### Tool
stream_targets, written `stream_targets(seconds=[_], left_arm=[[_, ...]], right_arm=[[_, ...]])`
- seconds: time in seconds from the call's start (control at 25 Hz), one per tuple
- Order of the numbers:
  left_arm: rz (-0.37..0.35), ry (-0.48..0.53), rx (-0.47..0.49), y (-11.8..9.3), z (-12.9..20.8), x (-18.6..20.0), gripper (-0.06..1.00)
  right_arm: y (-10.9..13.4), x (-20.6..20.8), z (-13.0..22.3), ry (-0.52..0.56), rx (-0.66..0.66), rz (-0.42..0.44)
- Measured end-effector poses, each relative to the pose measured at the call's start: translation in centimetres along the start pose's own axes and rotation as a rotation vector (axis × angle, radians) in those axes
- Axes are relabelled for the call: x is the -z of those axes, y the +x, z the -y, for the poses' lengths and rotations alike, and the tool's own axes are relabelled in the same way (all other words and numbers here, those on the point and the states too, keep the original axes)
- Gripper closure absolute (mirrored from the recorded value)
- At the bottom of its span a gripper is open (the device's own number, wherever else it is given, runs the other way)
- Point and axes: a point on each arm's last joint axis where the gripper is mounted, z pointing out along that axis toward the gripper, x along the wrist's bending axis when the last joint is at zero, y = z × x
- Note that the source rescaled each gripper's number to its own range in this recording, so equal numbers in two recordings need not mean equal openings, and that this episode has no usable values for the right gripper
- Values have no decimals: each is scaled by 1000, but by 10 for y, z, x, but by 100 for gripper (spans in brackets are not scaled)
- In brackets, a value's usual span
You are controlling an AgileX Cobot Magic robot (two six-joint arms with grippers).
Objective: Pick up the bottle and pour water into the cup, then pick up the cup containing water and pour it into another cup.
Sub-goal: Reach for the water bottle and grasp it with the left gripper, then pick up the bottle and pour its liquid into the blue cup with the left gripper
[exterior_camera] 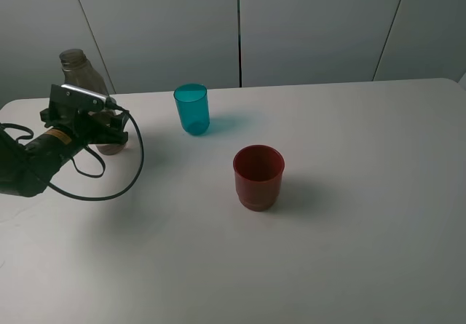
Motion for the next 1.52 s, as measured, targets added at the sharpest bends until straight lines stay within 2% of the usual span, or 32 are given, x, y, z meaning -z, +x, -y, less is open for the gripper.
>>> stream_targets(seconds=[0.8, 0.84, 0.88, 0.92, 1.0, 1.52], left_arm=[[12, -56, -16, 2, -18, 1, -4], [14, -56, -17, 2, -18, 1, 7], [14, -56, -17, 2, -18, 1, 33], [14, -56, -17, 2, -18, 1, 75], [20, -54, -16, 0, -18, 1, 92], [24, -49, -21, 1, -20, 1, 92]], right_arm=[[0, 0, 0, 0, 0, 0], [0, 0, 0, 0, 0, 0], [0, 0, 0, 0, 0, 0], [0, 0, 0, 0, 0, 0], [0, 0, 0, 0, 0, 0], [0, 0, 0, 0, 0, 0]])
